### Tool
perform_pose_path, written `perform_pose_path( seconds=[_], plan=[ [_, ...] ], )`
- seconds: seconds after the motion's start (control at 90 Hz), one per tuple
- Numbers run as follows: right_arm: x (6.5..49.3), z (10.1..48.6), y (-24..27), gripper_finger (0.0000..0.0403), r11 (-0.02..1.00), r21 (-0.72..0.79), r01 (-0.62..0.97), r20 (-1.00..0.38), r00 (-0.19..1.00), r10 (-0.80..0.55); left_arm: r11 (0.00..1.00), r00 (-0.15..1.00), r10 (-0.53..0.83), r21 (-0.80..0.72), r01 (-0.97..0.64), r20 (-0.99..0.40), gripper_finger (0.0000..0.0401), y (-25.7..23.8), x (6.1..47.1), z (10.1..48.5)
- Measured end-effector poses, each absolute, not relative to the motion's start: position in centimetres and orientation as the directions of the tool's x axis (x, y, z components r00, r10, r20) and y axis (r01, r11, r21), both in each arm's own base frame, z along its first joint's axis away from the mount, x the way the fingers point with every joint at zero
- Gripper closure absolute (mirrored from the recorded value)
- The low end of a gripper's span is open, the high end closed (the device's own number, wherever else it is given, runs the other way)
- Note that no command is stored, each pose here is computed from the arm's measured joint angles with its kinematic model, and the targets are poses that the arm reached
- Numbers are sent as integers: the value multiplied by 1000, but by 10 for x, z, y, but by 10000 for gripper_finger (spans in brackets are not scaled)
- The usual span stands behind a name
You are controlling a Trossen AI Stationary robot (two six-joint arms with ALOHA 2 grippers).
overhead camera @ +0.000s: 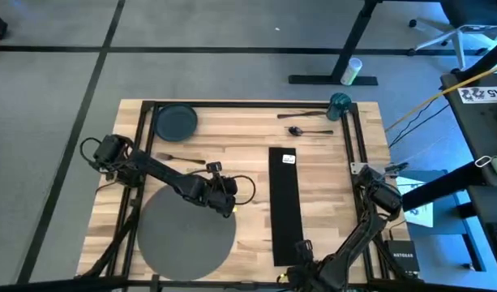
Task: Set table place
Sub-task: Fold the black table napkin
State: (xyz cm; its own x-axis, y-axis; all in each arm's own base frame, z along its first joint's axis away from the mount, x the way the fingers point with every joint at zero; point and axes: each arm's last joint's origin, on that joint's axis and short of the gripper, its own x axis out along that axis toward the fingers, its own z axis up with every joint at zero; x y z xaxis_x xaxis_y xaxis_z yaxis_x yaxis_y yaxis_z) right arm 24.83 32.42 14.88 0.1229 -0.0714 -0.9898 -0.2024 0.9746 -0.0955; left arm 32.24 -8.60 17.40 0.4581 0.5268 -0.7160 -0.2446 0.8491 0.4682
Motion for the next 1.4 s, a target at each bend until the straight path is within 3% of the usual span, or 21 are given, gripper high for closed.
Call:
perform_pose_path(
  seconds=[0.189, 0.322, 0.633, 1.033, 1.4],
  plan=[
    [253, 140, 321, 213, 977, -106, -187, -992, 93, -90, 852, 457, 522, 468, -237, -720, 401, -86, 322, 174],
    [253, 136, 323, 239, 976, -103, -191, -992, 85, -88, 852, 457, 521, 468, -234, -721, 401, -86, 322, 174],
    [253, 134, 323, 392, 976, -100, -191, -993, 75, -87, 853, 458, 521, 464, -240, -721, 401, -86, 322, 174],
    [259, 167, 329, 402, 960, -159, -230, -985, 99, -139, 853, 458, 521, 461, -244, -721, 401, -86, 322, 174],
    [268, 225, 315, 402, 921, -359, -151, -926, 178, -332, 857, 466, 514, 454, -243, -720, 401, -91, 321, 174]
  ],
)
